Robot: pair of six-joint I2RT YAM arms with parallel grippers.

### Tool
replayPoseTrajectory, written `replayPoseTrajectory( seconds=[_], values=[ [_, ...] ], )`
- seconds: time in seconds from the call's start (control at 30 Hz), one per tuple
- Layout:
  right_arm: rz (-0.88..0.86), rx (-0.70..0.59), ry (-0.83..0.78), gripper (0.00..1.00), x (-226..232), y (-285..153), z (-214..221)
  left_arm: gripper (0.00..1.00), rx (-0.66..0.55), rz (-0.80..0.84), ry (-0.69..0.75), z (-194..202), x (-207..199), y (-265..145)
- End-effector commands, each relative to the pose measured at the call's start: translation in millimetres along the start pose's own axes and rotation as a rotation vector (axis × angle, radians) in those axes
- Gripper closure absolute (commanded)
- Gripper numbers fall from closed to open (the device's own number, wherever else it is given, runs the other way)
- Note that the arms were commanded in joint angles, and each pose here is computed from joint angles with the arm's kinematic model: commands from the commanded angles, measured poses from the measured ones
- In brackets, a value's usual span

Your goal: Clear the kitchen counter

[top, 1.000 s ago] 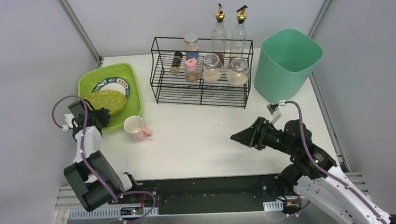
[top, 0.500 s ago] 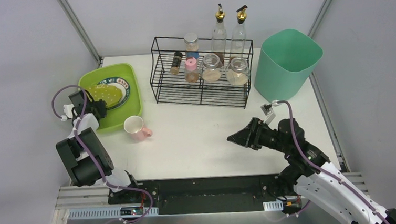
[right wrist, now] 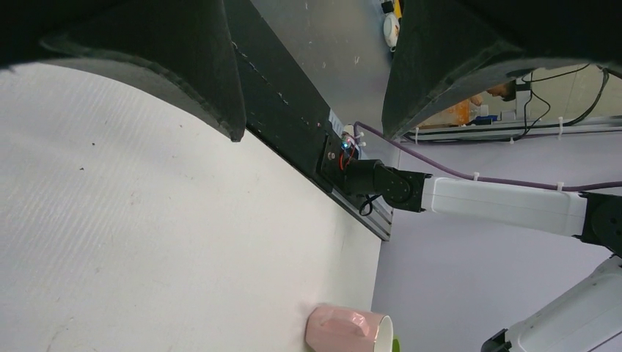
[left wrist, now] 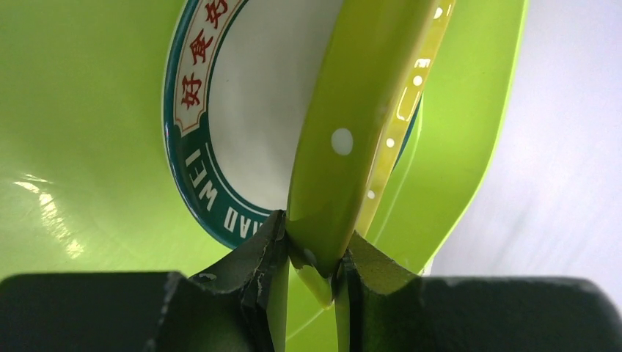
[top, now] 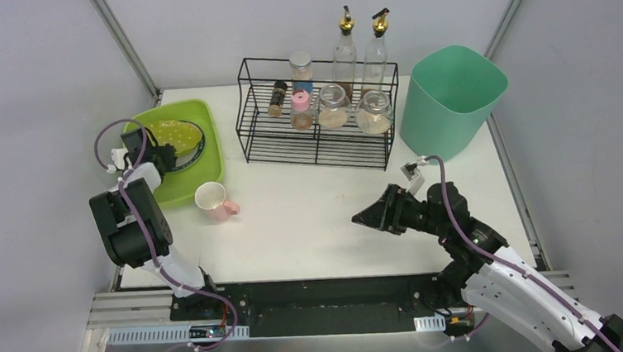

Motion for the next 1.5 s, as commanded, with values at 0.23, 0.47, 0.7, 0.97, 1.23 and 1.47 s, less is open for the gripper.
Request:
replayPoseTrajectory(
  seconds=[0.23,0.47,0.7,0.97,1.23,1.47],
  values=[
    [-0.032,-0.023,0.011,0.28,-1,0,2,0.55,-0.070,0.066,-0.002,-1,-7,11],
    [-0.034,-0.025,0.031,0.28,1,-4,3,0.44,-0.027,0.000,0.015,3,2,17],
    [-0.016,-0.035,0.051,0.27,1,-10,5,0.36,0.025,-0.013,0.033,6,2,9],
    [0.023,-0.009,0.059,0.25,-4,-4,6,0.27,0.111,-0.056,0.088,9,-4,-9],
    [0.065,0.015,0.047,0.23,-6,-1,4,0.26,0.236,-0.125,0.115,15,0,-20],
    [0.082,0.022,0.055,0.22,-4,-1,2,0.26,0.266,-0.186,0.150,12,3,-31]
  ],
)
Point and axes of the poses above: each gripper's point midway between its finger pads, its own y axis out along the fingers, its own x axis along the line the jaws close on, z = x × y, the point moved 10 cm from there along -y, back along the fingers, and after that the axes turned 13 degrees about -y, right-handed, at the moved point
